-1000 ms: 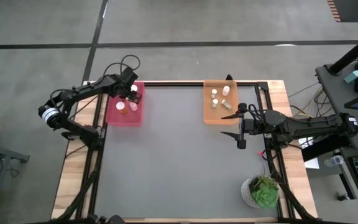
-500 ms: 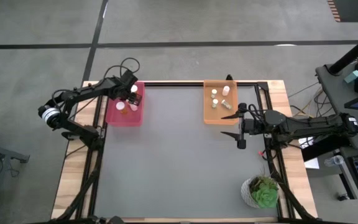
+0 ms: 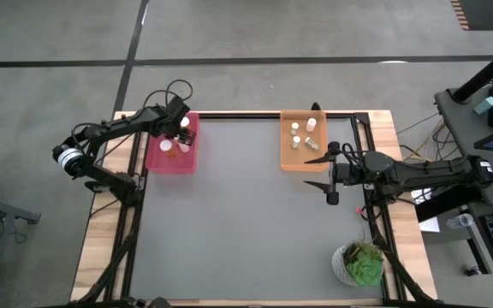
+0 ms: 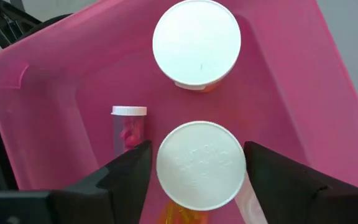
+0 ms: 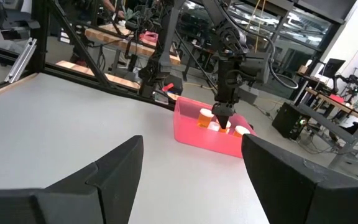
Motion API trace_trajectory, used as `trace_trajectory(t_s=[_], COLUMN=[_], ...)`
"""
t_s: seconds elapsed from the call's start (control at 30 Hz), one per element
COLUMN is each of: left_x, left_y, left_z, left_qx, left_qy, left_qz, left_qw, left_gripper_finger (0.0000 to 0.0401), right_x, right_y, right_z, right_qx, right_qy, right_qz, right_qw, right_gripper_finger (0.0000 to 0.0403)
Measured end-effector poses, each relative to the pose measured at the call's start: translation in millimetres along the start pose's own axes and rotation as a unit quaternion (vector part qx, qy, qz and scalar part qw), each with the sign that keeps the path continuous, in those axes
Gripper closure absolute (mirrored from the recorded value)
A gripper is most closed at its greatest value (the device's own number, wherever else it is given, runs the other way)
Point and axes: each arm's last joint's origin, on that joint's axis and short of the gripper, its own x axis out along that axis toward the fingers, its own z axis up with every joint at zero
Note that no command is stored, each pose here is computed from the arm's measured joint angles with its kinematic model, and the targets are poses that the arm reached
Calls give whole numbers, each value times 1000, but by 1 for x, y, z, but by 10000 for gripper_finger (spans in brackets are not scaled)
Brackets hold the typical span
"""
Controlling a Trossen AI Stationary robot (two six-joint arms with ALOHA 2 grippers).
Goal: Pick and place medicine bottles into bin by pill shape (circle, oval)
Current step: Put the orange capsule bottle into the pink bin, then return to Home position
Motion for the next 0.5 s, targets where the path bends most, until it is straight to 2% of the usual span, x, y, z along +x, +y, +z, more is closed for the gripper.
trace_trajectory(t_s=[0.27,0.5], left_x=[-7,-44], left_y=[1,7], left_z=[4,13], left_qx=[24,38], left_qy=[2,-34], left_qz=[2,-6], left_qw=[1000,999], left_gripper_finger=[127,125], right_x=[0,0], right_y=[0,-1], right_z=[-1,-1], right_qx=[2,13], right_qy=[3,7], right_qz=[-1,-12], right_qw=[1000,1000], right_gripper_finger=[138,138])
